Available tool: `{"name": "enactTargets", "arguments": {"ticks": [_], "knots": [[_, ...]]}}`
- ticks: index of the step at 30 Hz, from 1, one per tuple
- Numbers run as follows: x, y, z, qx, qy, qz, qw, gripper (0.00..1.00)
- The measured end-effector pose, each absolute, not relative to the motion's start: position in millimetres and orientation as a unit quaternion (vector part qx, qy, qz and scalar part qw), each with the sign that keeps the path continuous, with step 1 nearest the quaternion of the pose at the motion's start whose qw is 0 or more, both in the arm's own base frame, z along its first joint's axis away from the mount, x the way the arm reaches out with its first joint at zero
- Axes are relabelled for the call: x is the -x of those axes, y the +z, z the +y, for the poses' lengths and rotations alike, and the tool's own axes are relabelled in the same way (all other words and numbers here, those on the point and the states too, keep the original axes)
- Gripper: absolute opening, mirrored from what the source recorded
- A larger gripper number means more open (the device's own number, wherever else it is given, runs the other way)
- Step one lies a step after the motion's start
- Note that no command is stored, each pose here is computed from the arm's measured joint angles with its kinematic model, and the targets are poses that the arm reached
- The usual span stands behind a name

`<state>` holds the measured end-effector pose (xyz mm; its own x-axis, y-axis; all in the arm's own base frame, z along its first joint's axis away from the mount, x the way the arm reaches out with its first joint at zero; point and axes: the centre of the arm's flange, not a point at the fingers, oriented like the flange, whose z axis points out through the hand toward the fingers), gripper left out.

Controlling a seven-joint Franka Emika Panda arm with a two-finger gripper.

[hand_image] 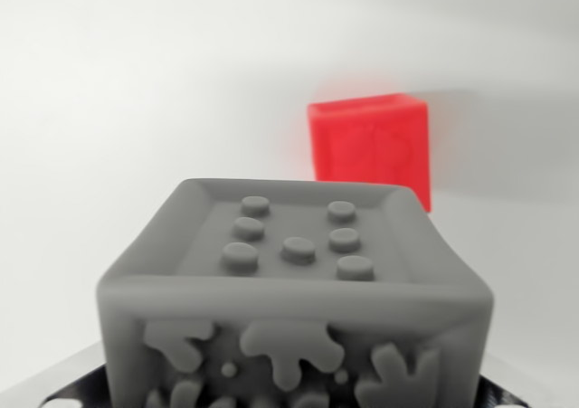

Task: Destack cube

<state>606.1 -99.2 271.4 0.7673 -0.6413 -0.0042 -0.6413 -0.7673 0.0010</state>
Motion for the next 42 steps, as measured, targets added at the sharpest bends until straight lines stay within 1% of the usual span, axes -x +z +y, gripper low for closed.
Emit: {"name": "enactTargets", "arguments": {"ticks": [9, 42], "knots": [[-600, 265, -85, 0.928, 0.0027, 0.372, -0.0001, 0.00], [-573, 242, -29, 0.874, 0.0022, 0.485, -0.0008, 0.00]]}}
